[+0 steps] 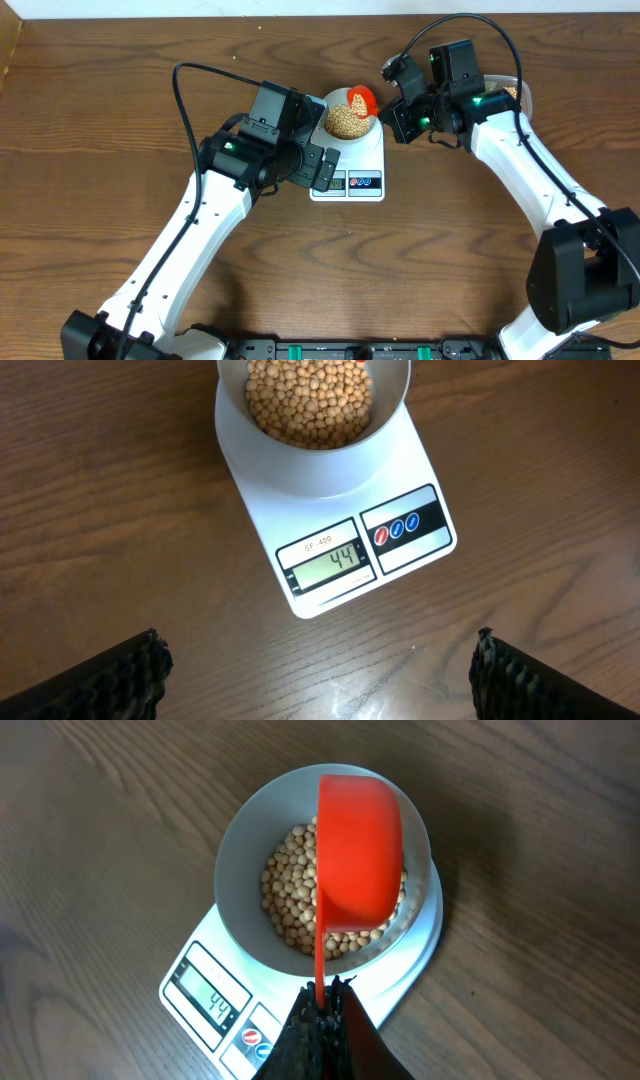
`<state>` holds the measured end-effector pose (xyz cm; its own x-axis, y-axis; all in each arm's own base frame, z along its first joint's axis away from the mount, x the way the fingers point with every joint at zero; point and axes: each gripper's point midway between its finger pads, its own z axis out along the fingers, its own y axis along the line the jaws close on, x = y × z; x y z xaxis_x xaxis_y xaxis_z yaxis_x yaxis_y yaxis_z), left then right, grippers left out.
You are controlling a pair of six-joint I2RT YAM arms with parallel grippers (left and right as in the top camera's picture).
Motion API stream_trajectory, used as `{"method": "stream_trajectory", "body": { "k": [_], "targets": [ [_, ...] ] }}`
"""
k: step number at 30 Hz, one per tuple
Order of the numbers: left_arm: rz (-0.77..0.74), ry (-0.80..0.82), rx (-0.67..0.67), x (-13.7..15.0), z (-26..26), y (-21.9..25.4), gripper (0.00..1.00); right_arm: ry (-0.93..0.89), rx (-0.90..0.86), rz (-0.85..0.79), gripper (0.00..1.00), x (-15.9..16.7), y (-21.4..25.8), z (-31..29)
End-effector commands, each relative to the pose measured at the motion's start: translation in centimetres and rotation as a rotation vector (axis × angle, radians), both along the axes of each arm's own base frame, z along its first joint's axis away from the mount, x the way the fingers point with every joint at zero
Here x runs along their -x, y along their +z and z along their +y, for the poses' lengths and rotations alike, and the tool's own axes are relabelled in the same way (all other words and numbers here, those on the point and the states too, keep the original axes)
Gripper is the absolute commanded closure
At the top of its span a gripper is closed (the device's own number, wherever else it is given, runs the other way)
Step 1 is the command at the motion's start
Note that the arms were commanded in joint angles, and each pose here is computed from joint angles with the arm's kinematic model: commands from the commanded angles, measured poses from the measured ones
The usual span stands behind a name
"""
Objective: Scoop item into bowl and weigh 50g on scale
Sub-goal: 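Tilt the red scoop to add chickpeas into the bowl slowly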
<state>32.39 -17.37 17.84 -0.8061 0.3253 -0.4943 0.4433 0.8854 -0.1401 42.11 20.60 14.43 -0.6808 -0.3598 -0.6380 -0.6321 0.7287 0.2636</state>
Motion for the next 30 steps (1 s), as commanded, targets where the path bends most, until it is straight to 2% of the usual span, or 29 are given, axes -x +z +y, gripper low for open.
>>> {"method": "stream_trajectory", "body": {
  "k": [1, 16, 30],
  "targets": [
    [0.000, 0.011, -0.013, 0.01, 0.41, -0.25, 0.02, 0.038, -0.012, -0.056, 0.99, 0.03, 1.87, 0.64],
    [0.000, 0.011, -0.013, 0.01, 0.41, -0.25, 0.02, 0.075, -0.035, -0.060, 0.99, 0.39, 2.13, 1.13],
    [0.000, 0.011, -0.013, 0.01, 0.41, -0.25, 0.02, 0.029, -0.096, 0.001, 0.99, 0.62, 2.42, 1.54]
  ]
}}
